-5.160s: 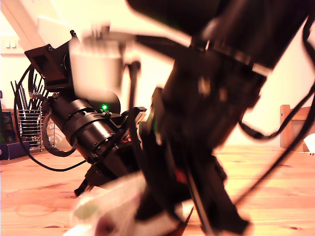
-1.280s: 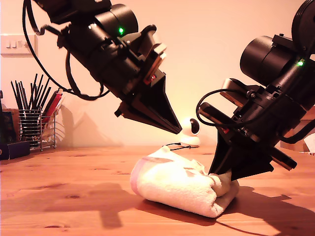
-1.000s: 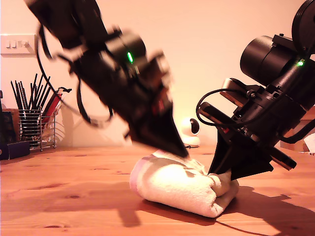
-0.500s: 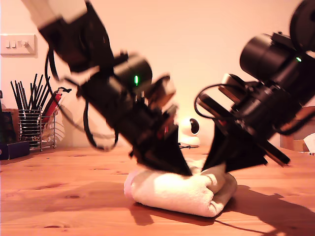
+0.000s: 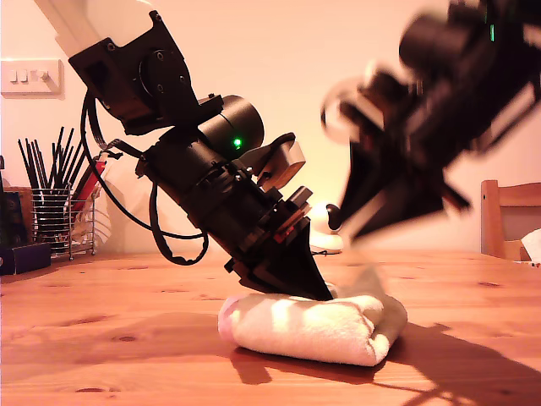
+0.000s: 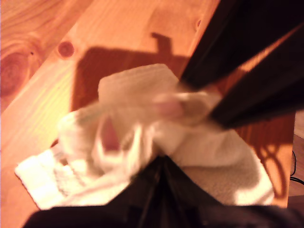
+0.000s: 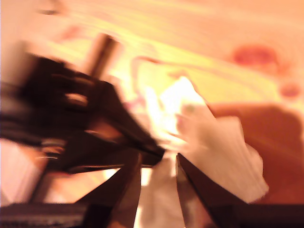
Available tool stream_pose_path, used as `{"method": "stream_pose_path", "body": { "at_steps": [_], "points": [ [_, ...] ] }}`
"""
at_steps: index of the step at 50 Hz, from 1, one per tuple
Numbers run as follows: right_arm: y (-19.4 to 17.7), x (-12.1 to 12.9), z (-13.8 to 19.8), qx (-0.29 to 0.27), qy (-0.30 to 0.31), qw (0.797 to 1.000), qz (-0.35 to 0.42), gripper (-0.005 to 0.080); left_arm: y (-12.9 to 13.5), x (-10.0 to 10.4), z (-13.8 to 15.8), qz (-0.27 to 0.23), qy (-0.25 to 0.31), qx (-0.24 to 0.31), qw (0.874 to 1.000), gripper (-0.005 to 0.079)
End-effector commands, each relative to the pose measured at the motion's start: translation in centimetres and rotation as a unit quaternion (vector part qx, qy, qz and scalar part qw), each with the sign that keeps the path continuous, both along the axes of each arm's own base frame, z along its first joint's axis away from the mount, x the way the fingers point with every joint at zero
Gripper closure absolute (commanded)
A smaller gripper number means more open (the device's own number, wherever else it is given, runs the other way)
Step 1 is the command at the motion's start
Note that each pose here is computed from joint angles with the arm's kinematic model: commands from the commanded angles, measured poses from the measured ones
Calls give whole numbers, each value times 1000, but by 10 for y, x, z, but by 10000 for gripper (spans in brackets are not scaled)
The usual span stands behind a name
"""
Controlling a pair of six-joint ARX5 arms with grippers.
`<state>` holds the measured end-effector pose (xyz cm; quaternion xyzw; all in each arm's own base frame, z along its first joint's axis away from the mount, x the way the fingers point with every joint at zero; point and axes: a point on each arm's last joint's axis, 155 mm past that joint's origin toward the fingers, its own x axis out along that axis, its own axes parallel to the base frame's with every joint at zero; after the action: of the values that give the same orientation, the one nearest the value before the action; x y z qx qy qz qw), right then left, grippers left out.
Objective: Fold the tea towel in front of you. After folding it, place it to the left side.
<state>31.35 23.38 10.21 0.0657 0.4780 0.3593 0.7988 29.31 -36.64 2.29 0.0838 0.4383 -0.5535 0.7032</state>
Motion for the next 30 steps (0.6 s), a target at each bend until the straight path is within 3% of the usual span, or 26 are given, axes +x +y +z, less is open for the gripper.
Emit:
{"method": "stream_pose_path", "body": {
  "at_steps": [1,6,18,30],
  "points": [
    [1,-1,14,2,-18,1000,12,602,7,-9,-28,-3,21,23,1000,764],
    [1,-1,30,2,-35,999,20,770,5,-9,-26,-6,20,18,1000,764],
    [-5,1,68,0,-89,996,18,764,11,-2,-32,5,4,39,999,764],
    [-35,4,92,-60,-163,985,-11,764,54,9,-53,52,18,120,991,764]
  ]
}}
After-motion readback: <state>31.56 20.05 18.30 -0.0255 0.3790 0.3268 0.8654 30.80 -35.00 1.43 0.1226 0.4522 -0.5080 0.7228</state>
